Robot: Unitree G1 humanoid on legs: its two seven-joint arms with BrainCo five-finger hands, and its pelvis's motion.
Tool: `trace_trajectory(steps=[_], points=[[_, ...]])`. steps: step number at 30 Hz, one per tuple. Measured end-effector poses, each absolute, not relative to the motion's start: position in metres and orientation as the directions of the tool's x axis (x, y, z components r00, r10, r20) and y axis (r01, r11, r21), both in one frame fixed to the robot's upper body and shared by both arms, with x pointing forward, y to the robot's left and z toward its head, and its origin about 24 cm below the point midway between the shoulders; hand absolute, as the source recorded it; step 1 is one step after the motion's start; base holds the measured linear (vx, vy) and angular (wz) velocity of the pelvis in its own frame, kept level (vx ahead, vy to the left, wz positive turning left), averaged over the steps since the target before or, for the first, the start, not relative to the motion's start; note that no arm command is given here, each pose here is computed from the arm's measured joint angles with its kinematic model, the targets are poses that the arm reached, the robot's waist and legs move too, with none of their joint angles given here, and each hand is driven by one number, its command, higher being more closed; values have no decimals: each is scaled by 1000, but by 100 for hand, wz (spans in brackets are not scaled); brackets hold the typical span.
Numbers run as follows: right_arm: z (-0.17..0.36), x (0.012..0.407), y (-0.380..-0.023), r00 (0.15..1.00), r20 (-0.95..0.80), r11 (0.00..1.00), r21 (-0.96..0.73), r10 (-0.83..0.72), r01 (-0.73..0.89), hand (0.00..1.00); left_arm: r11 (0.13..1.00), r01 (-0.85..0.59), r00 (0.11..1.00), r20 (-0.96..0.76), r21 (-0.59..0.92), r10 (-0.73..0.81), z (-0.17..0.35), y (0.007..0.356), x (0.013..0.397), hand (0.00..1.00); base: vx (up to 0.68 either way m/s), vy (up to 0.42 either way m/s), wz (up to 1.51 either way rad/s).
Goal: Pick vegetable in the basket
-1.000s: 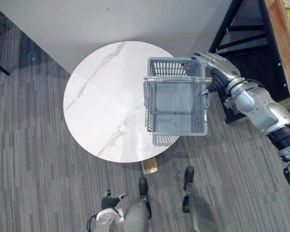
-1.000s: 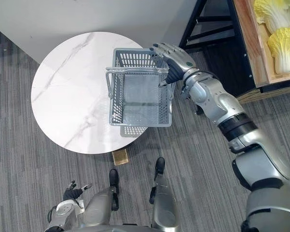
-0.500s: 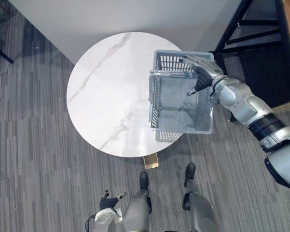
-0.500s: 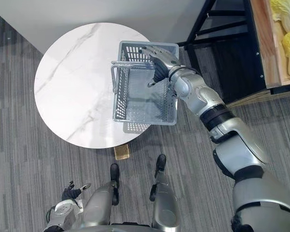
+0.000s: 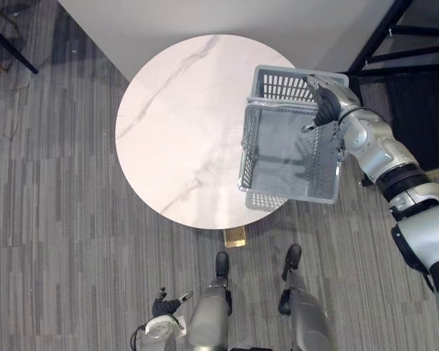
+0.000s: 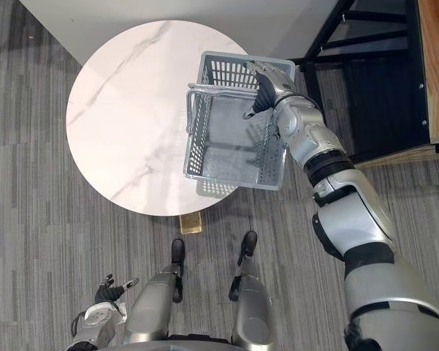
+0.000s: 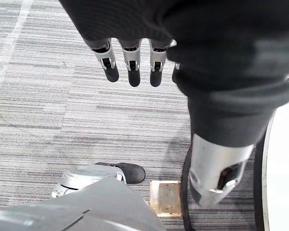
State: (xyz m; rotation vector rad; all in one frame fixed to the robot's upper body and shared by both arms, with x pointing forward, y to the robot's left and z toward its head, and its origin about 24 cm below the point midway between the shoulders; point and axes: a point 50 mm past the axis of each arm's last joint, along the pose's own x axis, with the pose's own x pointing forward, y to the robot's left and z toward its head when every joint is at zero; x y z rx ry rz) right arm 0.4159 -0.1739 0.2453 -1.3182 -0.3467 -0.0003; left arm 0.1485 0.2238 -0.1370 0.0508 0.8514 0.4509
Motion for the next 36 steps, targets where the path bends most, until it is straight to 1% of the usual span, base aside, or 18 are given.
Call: trace_trajectory(steps=[4, 9, 10, 18, 27, 30, 36], points=[[245, 417, -184, 955, 256, 282, -937, 149, 207, 0, 911, -345, 577, -715, 225, 395, -137, 222, 149, 0, 0, 0, 0], [242, 416, -190, 959, 251, 283, -937, 133, 206, 0, 915, -334, 581, -714, 228, 390, -137, 221, 149, 0, 0, 0, 0], [241, 416, -190, 960, 248, 283, -937, 132, 203, 100, 915, -333, 582, -714, 228, 389, -137, 221, 150, 0, 0, 0, 0], [239, 415, -194, 958, 263, 295, -930, 116, 220, 100, 917, -325, 585, -713, 231, 386, -137, 221, 150, 0, 0, 0, 0], [236, 415, -192, 959, 252, 252, -944, 127, 214, 100, 916, -327, 584, -713, 233, 389, -137, 221, 150, 0, 0, 0, 0], [230, 416, -188, 963, 226, 219, -957, 146, 192, 100, 914, -330, 582, -712, 236, 394, -137, 221, 150, 0, 0, 0, 0], [225, 416, -183, 965, 196, 187, -969, 172, 164, 100, 908, -339, 576, -709, 245, 406, -137, 222, 149, 0, 0, 0, 1]])
